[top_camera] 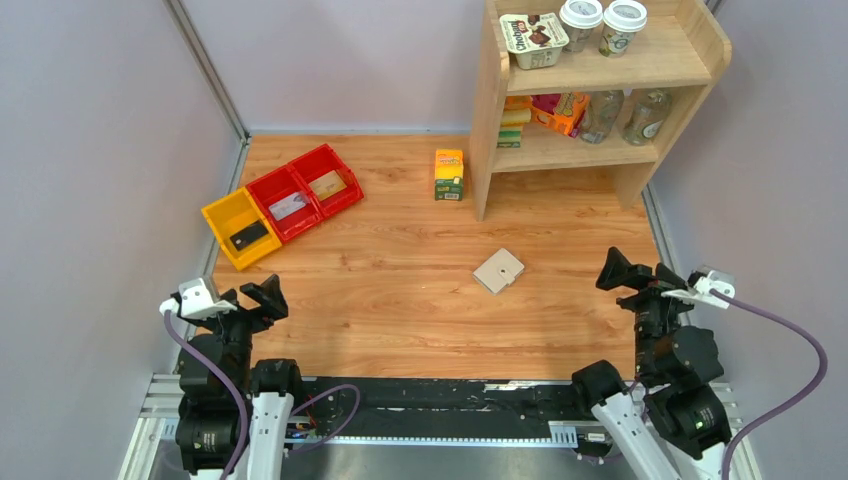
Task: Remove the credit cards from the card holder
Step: Move the card holder to the center of the board.
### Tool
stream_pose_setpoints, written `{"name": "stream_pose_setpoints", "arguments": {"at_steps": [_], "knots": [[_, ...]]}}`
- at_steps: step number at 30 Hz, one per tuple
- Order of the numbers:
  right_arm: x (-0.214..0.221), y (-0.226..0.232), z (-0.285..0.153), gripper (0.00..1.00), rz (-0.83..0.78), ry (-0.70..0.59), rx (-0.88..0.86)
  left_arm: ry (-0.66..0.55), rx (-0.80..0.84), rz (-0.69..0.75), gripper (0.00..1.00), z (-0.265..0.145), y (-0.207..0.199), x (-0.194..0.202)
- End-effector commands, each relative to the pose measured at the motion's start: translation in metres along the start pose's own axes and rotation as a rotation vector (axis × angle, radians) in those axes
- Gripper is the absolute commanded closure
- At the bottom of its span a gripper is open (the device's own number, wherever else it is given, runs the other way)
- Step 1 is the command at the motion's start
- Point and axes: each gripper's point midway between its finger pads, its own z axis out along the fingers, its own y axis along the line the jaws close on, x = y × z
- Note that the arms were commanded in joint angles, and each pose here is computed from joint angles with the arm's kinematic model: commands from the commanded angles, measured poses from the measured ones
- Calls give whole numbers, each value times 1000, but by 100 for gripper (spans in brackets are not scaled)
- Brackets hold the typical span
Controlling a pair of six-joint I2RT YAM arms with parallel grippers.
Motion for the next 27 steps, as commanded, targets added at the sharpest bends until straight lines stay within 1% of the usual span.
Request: {"name": "stream_pose_setpoints", "arguments": {"at_steps": [1, 3, 7, 11, 13, 15, 17, 19, 20, 21, 22, 23, 24, 25, 26, 27], "knots": [[1, -14, 4, 0, 18, 54, 125, -65, 24, 9, 6, -4, -2, -9], [10, -8, 9, 0, 15, 112, 130, -65, 21, 7, 6, -3, -1, -9], [32, 17, 25, 0, -16, 248, 68, -64, -1, 9, 6, -2, 3, -8], [72, 42, 41, 0, -55, 459, 40, -60, 0, 8, 6, -1, 3, -6], [95, 48, 49, 0, -49, 564, 81, -60, 1, 9, 6, 0, 2, -6], [116, 47, 54, 0, -18, 642, 172, -50, 1, 12, 6, 2, 2, -4], [144, 50, 57, 0, -10, 738, 205, -34, 3, 16, 6, 5, 1, -2], [171, 52, 56, 0, -10, 813, 213, 26, 6, 25, 6, 14, -2, 4], [184, 55, 56, 0, -6, 845, 198, 67, 15, 27, 6, 20, -6, 9], [199, 64, 55, 0, 10, 883, 145, 97, 20, 26, 6, 23, -8, 12], [210, 66, 55, 0, 20, 896, 127, 172, 33, 30, 6, 32, -13, 22], [219, 67, 56, 0, 39, 898, 117, 208, 37, 24, 6, 34, -16, 25], [227, 70, 55, 0, 56, 907, 98, 295, 48, 27, 6, 43, -21, 37], [232, 74, 53, 0, 64, 918, 69, 331, 55, 24, 6, 43, -24, 38], [236, 78, 52, 0, 75, 927, 40, 416, 59, 23, 6, 51, -27, 50], [240, 79, 52, 0, 89, 932, 32, 449, 71, 19, 7, 51, -31, 52]]}}
